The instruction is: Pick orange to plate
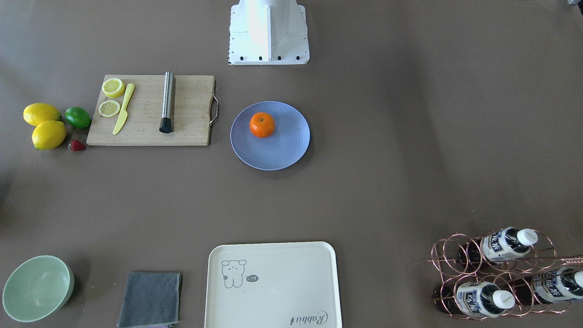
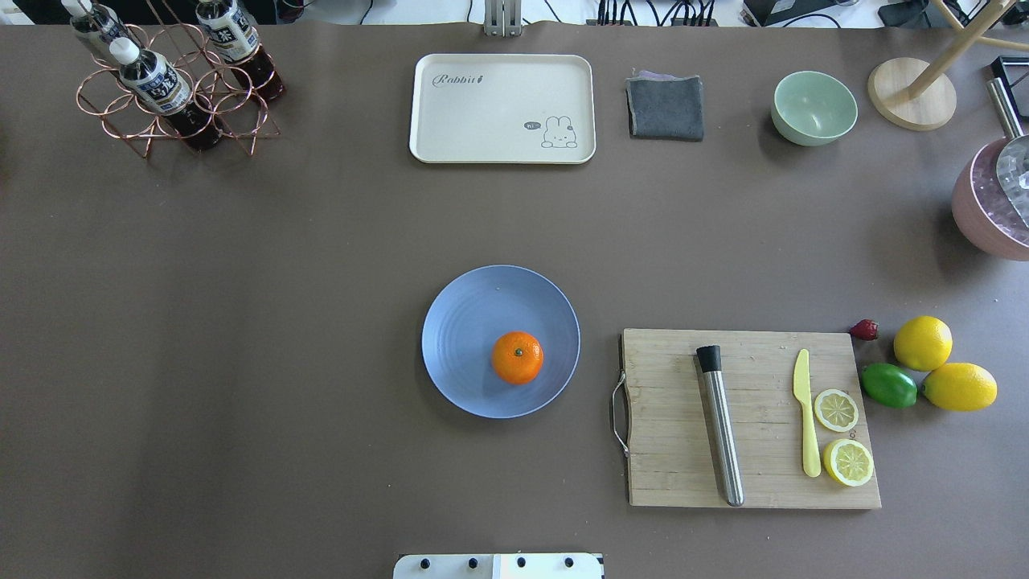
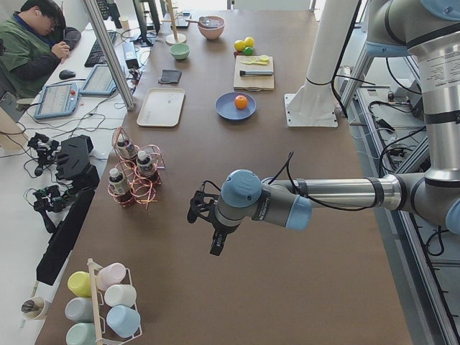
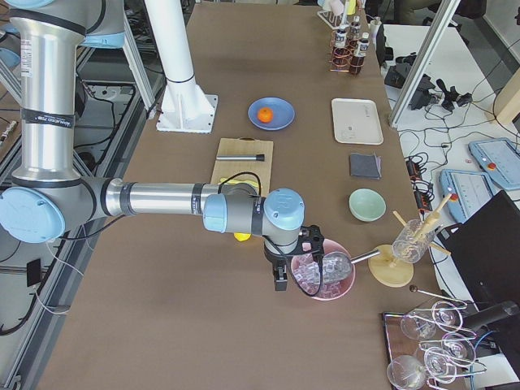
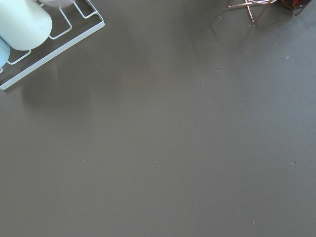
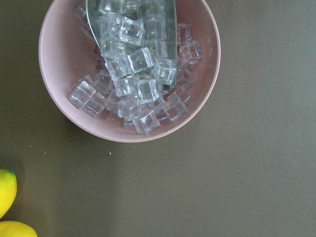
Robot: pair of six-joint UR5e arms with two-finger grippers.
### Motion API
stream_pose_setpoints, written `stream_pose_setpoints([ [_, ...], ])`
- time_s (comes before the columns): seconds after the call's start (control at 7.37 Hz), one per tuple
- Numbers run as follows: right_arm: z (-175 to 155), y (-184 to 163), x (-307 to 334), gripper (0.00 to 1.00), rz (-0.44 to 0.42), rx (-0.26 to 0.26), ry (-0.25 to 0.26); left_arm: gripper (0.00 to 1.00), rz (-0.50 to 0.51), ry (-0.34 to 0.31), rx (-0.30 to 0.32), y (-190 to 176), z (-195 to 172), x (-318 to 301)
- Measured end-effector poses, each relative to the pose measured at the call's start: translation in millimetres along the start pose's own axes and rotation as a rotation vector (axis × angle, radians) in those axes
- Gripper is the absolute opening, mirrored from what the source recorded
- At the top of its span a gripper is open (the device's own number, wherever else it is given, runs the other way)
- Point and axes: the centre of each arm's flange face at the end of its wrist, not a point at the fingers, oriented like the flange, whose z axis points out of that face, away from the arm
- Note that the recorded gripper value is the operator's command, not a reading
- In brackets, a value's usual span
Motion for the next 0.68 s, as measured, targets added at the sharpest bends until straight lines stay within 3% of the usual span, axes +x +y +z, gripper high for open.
stream_pose_setpoints([
  [0.68,-1.6,-2.9,-1.8,1.0,-0.007,0.004,0.001,0.98,0.008,-0.007,0.007,-6.3,-2.1,1.8],
])
